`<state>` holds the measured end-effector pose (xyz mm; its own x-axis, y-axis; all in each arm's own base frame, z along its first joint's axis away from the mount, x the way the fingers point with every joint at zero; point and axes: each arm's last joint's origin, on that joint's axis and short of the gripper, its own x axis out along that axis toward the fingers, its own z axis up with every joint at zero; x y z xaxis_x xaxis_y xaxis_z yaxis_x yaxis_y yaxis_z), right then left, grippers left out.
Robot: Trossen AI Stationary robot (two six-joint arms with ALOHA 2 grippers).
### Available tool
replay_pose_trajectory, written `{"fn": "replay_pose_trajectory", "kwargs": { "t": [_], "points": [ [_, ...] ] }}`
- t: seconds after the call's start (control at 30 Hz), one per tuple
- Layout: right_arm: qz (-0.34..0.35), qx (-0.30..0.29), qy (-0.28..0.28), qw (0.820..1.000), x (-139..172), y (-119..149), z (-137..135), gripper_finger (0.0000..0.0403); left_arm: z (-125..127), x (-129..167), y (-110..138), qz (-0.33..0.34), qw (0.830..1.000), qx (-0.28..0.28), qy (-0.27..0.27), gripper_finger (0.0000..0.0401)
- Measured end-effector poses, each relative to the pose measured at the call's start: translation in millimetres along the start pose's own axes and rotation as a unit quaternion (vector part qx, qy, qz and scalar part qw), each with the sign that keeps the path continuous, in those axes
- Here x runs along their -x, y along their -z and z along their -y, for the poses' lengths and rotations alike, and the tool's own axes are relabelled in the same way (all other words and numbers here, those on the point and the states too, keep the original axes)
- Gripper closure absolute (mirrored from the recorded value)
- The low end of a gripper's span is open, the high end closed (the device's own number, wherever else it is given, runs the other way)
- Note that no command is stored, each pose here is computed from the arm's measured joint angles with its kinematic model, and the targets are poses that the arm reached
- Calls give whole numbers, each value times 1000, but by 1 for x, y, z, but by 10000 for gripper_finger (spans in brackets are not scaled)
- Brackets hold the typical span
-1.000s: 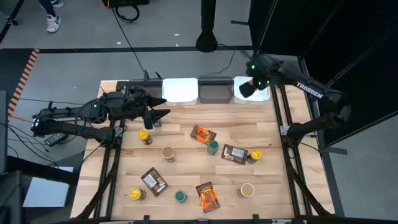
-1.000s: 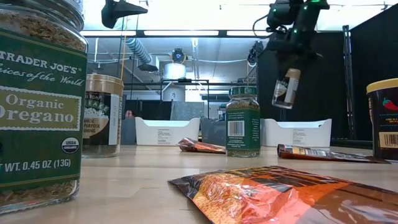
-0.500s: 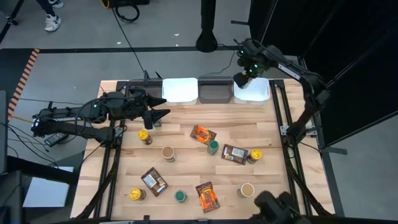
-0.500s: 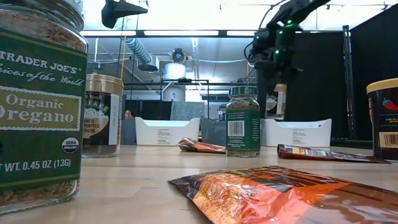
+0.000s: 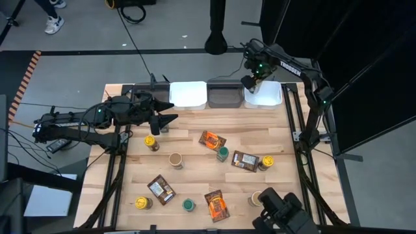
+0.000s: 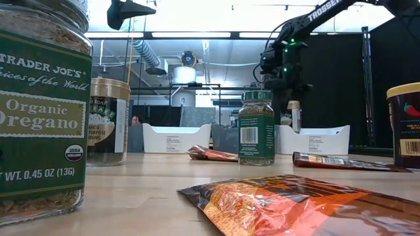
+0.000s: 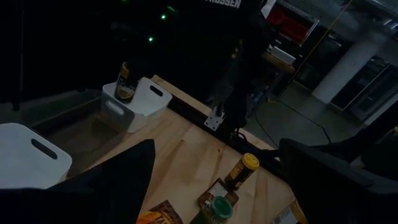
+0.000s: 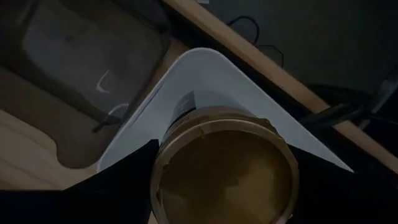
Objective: Sort spices by type
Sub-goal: Put the top right brown seasoning bottle into the right white bin
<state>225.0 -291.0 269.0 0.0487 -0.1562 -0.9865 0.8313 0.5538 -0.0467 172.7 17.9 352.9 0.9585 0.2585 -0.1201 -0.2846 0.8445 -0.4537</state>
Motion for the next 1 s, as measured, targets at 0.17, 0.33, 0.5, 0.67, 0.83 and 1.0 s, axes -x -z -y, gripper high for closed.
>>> {"fn": "replay_pose_trajectory", "kwargs": {
  "t": [0.17, 0.33, 0.5, 0.67, 0.83, 1.0],
  "points": [
    [16, -2, -9, 1000, 1, -3, 2, 111, 0, 0, 0, 0, 1000, -9, 0, 52],
    [17, -5, -17, 1000, 0, -3, 3, 103, 0, 0, 0, 0, 1000, -9, 0, 52],
    [16, -5, -16, 1000, 0, -4, 8, 110, 0, 0, 0, 0, 1000, -9, 0, 52],
    [16, 1, -15, 1000, 0, -4, 11, 111, 0, 0, 0, 0, 1000, -9, 0, 52],
    [21, 3, -15, 1000, 0, -5, 13, 103, 0, 0, 0, 0, 1000, -9, 0, 52],
    [30, 7, -16, 999, 0, -6, 13, 114, 0, 0, 0, 0, 1000, -9, 0, 52]
  ]
}}
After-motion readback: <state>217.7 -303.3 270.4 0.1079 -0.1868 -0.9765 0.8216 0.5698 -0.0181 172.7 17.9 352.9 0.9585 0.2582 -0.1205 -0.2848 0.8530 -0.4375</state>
